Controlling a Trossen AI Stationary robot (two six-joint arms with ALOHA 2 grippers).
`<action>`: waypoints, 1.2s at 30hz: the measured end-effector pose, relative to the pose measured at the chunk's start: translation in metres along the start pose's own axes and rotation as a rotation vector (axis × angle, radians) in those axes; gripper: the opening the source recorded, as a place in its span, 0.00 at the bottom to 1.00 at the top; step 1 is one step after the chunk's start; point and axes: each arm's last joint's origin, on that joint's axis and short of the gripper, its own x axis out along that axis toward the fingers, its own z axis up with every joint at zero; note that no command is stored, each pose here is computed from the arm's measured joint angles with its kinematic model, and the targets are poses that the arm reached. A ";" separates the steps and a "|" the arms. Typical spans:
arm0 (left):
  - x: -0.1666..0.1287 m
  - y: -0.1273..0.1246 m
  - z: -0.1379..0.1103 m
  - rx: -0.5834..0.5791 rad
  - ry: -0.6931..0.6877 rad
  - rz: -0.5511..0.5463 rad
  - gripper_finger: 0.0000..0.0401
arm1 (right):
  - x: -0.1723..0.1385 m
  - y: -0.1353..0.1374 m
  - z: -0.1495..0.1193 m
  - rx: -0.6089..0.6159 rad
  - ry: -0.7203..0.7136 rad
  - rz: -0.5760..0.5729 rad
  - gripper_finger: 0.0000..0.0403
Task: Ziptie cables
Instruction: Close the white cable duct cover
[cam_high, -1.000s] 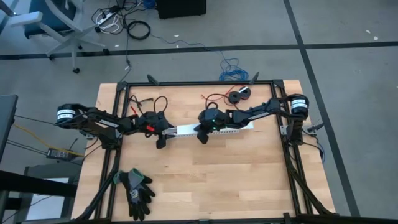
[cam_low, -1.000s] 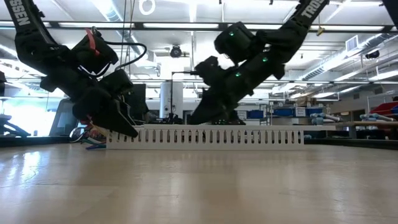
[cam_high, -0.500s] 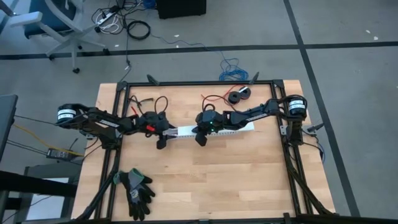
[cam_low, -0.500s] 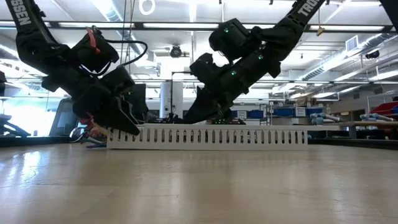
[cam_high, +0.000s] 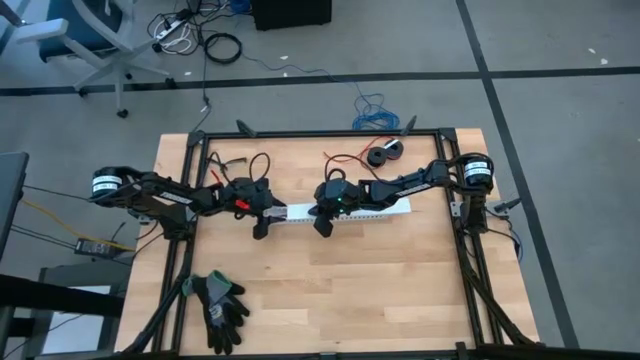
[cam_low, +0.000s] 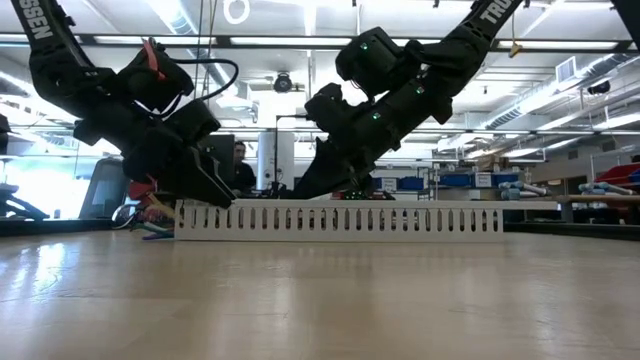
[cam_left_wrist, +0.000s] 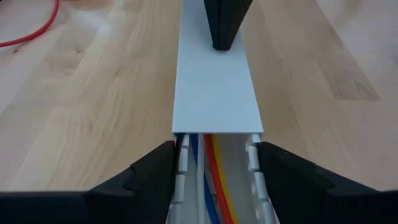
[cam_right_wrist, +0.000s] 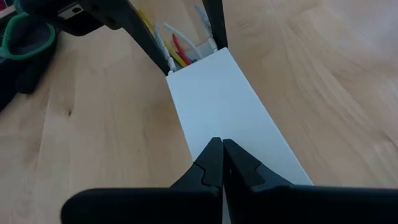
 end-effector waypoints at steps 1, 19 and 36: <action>0.000 0.000 0.000 0.000 0.000 -0.001 0.58 | 0.000 0.000 0.000 0.000 0.000 0.000 0.00; -0.028 -0.003 0.005 -0.020 0.086 0.035 0.58 | -0.001 0.000 -0.001 -0.001 0.020 -0.008 0.00; -0.033 -0.007 -0.009 -0.114 0.166 0.006 0.58 | -0.001 -0.002 -0.001 -0.007 0.015 -0.010 0.00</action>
